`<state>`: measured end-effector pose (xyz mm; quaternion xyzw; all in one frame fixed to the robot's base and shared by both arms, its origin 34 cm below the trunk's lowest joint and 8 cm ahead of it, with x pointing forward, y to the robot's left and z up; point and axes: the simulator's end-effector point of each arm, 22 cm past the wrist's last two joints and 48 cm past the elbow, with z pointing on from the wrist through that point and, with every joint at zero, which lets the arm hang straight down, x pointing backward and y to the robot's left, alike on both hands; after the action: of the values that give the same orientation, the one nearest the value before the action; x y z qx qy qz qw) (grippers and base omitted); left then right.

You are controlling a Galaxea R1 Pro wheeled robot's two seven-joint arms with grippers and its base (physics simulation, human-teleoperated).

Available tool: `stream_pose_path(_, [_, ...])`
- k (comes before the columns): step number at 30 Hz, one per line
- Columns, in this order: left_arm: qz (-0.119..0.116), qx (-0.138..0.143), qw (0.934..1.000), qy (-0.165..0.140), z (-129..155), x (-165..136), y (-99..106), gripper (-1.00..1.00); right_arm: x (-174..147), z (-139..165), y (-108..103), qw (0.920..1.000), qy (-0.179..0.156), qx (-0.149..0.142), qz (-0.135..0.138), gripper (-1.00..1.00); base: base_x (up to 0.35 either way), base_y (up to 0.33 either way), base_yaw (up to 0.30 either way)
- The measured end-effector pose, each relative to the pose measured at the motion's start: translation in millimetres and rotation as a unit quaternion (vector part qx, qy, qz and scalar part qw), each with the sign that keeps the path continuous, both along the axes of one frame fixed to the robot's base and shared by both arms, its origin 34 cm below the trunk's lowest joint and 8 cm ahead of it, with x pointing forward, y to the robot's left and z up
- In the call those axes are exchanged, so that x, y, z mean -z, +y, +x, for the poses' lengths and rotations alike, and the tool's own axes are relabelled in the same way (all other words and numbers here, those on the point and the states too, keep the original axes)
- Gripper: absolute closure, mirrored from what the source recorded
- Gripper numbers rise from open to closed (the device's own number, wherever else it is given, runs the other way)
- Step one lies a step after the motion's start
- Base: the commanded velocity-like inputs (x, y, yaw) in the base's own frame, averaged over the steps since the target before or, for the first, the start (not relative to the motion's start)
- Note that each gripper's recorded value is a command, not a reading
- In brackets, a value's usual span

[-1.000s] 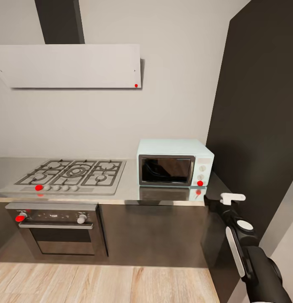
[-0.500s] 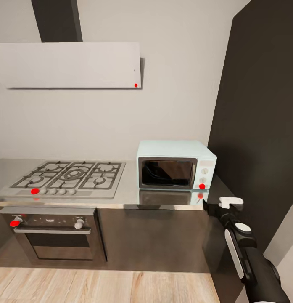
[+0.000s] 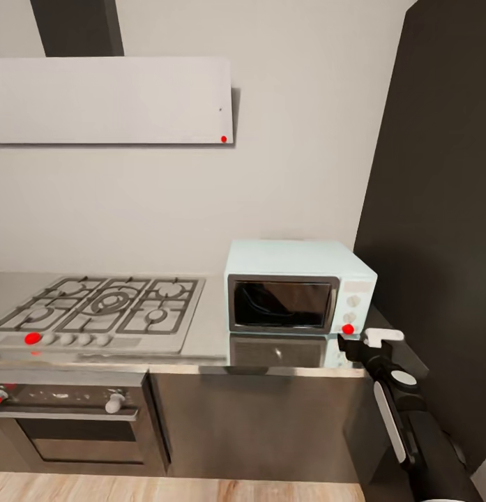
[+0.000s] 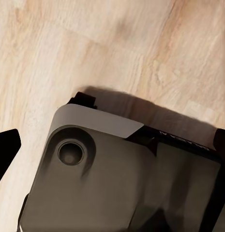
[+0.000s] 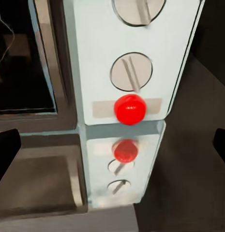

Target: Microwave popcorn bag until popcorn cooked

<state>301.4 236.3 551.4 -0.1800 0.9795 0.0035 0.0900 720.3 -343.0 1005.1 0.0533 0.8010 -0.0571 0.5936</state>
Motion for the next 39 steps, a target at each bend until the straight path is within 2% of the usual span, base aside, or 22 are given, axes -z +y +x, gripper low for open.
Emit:
stream_pose_path(5, [0.000, 0.000, 1.0000, 0.000, 0.0, 0.0, 0.0, -1.00, 12.6, -0.1, 4.6, 0.9998, 0.014, -0.013, 0.004, -1.00, 0.225, 0.000, 0.000])
stream_pose_path(8, [0.000, 0.000, 1.0000, 0.000, 0.1, 0.1, -0.7, -1.00, 16.0, 0.8, 16.2, 0.9990, 0.017, -0.040, 0.013, -1.00, 0.103, 0.000, 0.000])
stream_pose_path(10, [-0.001, 0.000, 1.0000, 0.000, 0.1, 0.1, -1.1, -1.00, 17.0, 0.9, 17.2, 0.9986, 0.019, -0.048, 0.014, -1.00, 0.024, 0.000, 0.000])
stream_pose_path(17, [-0.001, -0.001, 1.0000, 0.000, 0.3, 0.1, -1.9, -1.00, 16.0, -0.5, 4.2, 0.9991, 0.018, -0.037, 0.014, -1.00, 0.003, -0.122, 0.000])
stream_pose_path(39, [0.001, -0.001, 1.0000, -0.001, 0.4, 0.1, 0.1, -1.00, 18.4, -0.9, 6.2, 0.9990, 0.021, -0.036, 0.016, -1.00, 0.000, -0.025, 0.000])
